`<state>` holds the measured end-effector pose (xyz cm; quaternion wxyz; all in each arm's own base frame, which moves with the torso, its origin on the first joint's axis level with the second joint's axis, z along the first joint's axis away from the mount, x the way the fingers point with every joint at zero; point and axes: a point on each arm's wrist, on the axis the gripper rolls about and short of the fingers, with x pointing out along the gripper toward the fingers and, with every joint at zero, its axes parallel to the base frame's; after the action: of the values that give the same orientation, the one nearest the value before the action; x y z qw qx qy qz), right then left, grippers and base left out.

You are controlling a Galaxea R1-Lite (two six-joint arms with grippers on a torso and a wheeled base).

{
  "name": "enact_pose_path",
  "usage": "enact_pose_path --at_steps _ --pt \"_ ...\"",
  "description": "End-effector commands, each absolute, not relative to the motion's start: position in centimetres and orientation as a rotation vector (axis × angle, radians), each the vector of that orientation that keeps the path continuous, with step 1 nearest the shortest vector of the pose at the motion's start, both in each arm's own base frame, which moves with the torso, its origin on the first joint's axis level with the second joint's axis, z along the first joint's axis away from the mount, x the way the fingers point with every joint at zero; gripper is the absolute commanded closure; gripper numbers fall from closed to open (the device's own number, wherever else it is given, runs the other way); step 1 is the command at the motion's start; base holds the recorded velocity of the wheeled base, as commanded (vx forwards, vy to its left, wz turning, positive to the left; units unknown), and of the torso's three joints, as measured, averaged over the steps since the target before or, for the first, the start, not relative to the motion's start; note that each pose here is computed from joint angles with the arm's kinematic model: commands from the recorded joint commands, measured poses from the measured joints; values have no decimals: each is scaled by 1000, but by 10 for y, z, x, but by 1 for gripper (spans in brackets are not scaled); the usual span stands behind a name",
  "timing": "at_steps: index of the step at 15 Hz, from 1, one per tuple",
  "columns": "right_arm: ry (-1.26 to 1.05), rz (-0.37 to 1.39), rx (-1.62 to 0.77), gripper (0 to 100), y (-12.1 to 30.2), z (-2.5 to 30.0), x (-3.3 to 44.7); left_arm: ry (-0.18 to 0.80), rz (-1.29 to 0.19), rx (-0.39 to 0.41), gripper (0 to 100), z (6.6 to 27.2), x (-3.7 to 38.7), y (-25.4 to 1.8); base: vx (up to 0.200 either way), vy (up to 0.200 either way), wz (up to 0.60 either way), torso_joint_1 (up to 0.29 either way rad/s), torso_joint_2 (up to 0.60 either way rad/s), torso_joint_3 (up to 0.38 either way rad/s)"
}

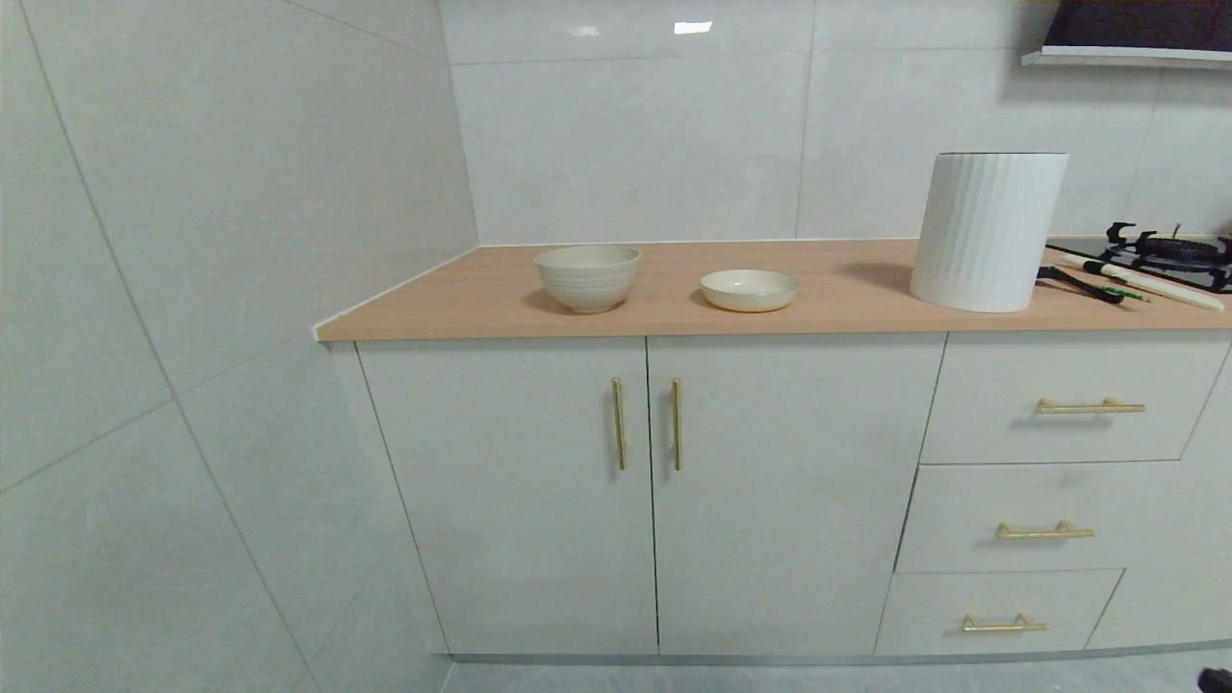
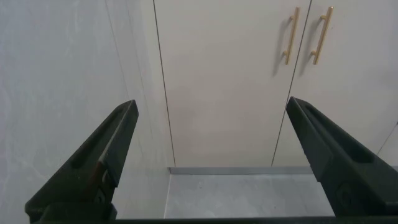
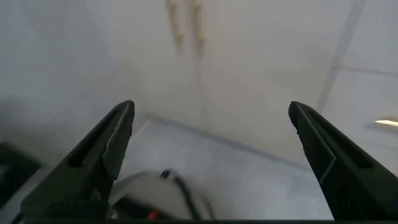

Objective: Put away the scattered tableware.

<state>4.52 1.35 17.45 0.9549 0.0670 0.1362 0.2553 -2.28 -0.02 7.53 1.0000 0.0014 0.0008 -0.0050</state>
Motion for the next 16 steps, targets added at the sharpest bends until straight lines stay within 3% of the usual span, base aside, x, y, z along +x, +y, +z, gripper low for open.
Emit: enact_pose_path --at_steps 1,8,12,16 --pt "446 686 148 0 39 189 127 2 -11 3 0 75 -23 0 0 0 0 0 0 0" --pt "454 872 183 0 135 200 274 3 -11 3 0 75 -23 0 0 0 0 0 0 0" --pt "480 881 185 0 157 185 312 2 -11 3 0 75 -23 0 0 0 0 0 0 0" --pt "548 900 185 0 173 157 322 2 -9 2 0 76 -23 0 200 0 0 1 1 1"
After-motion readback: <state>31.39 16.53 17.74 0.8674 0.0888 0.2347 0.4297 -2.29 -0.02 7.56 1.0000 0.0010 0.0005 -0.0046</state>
